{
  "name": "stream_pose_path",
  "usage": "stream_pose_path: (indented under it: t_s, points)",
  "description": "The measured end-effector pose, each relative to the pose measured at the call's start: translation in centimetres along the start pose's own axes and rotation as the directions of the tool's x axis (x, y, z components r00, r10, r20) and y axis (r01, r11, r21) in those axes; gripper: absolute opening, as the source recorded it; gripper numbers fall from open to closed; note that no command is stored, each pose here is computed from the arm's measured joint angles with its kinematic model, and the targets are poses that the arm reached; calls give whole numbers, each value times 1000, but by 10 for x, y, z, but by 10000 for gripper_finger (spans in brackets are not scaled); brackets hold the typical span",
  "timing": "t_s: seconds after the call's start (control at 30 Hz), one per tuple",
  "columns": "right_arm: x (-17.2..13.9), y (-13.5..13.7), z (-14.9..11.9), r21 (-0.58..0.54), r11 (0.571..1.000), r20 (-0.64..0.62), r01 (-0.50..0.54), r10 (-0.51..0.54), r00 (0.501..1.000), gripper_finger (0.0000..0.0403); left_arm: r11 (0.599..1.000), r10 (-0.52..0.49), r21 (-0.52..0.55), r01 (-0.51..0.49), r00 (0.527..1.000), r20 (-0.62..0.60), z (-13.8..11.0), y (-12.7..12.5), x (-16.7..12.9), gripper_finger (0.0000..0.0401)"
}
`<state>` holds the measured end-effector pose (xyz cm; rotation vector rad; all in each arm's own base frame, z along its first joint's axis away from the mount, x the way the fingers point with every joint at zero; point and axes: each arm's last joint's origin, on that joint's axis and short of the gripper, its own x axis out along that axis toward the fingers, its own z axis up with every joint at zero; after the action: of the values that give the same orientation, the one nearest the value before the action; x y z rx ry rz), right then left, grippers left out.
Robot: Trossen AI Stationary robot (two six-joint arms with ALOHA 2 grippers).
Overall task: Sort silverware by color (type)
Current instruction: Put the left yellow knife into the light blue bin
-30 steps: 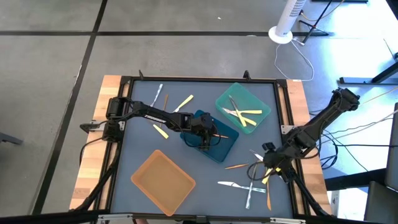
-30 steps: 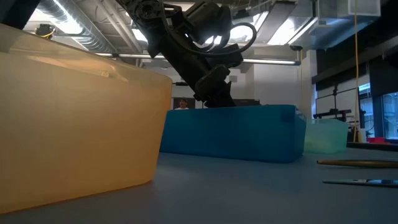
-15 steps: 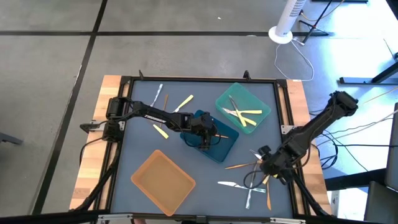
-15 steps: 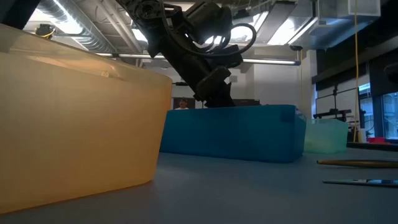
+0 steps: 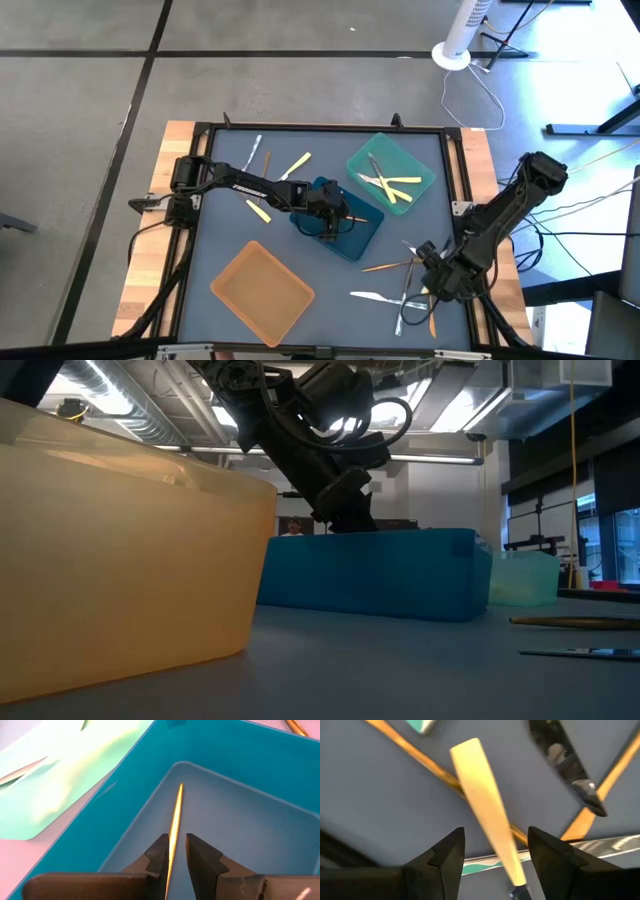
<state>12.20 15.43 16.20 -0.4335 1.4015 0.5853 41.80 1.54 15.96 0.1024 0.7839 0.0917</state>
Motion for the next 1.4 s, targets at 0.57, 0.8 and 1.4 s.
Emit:
stream_pose_path:
  t_s: [0.57, 0.8, 1.4]
  points:
    - [13, 2, 1, -13, 999, -65, 38, -38, 997, 204, 1000, 0, 0, 0, 1000, 0, 0, 0, 0, 59]
    - [13, 2, 1, -12, 999, -66, 34, -35, 997, 197, 1000, 0, 0, 0, 1000, 0, 0, 0, 0, 59]
    - [13, 2, 2, -17, 999, -63, 32, -33, 997, 59, 1000, 0, 0, 0, 1000, 0, 0, 0, 0, 59]
